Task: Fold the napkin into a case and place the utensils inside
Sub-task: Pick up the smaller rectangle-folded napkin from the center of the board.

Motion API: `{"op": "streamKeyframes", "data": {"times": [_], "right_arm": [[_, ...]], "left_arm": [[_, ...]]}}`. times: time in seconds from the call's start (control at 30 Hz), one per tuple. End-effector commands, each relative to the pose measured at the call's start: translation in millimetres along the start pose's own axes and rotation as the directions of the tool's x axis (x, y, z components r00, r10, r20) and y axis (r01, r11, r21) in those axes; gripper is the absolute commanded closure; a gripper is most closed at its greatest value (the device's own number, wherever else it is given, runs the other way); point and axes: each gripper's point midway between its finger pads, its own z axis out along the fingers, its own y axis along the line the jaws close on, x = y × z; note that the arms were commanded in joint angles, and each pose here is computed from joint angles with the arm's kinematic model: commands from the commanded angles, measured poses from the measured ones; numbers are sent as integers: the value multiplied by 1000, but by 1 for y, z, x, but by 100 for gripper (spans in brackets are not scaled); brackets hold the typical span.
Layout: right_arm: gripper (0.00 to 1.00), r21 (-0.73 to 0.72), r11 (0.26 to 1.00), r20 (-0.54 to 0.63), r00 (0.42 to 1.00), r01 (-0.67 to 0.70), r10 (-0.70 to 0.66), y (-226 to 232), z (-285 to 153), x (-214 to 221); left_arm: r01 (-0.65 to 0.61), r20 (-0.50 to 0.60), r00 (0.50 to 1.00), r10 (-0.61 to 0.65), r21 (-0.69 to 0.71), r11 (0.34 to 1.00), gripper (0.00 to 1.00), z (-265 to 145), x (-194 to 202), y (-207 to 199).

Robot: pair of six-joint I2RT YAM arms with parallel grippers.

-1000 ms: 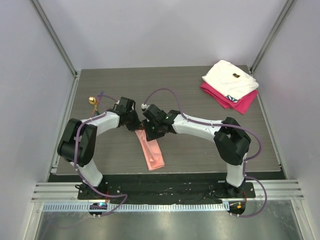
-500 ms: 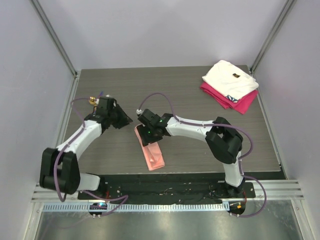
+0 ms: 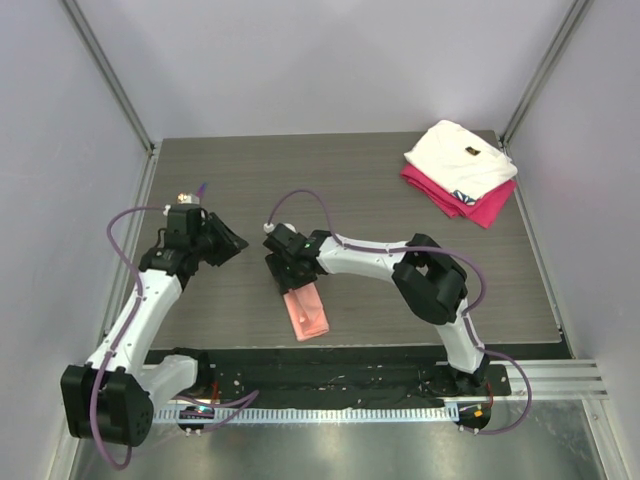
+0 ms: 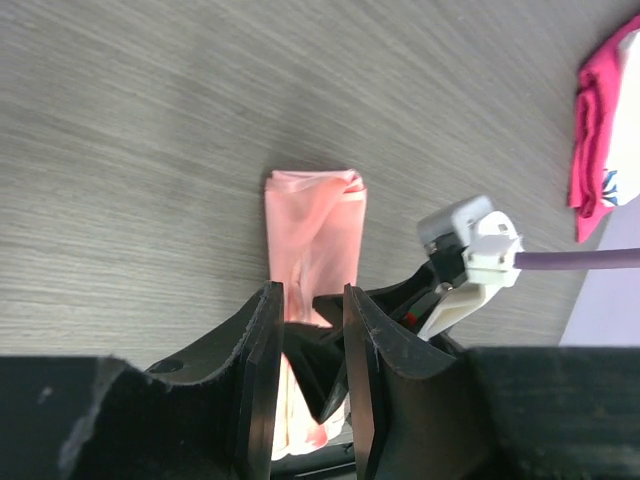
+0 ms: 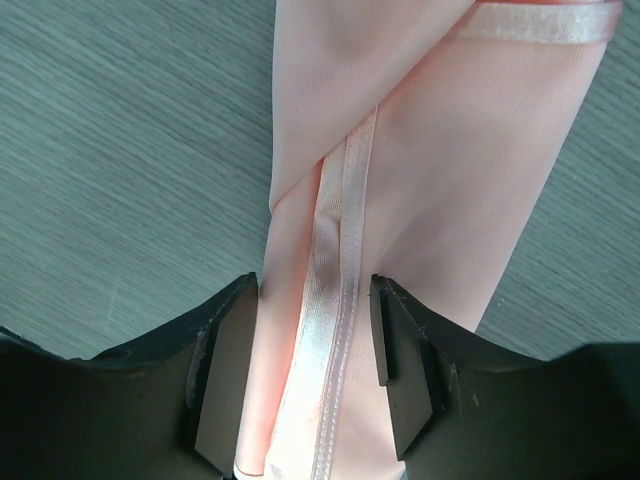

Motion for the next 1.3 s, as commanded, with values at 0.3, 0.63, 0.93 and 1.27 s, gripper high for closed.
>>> {"op": "streamKeyframes", "data": {"times": [0.3,0.63,0.93,1.27], "right_arm": [[57,180,983,10,999,-46,45,1,22,0],[70,290,957,3,1000,18,-19,2,23,6],[99,134,991,50,999,-1,-5,39,3,-20],[99,-324,943,98,988,-79,116,101,-44,-58]], "left_arm": [[-21,-47,999,17,-97,995,65,2,7,32],[-11,-25,1000,8,-116,993,64,-10,-1,40],[-15,-39,999,11,-111,994,64,-14,0,40],[-14,-32,999,10,-126,992,67,-24,-1,41]]}}
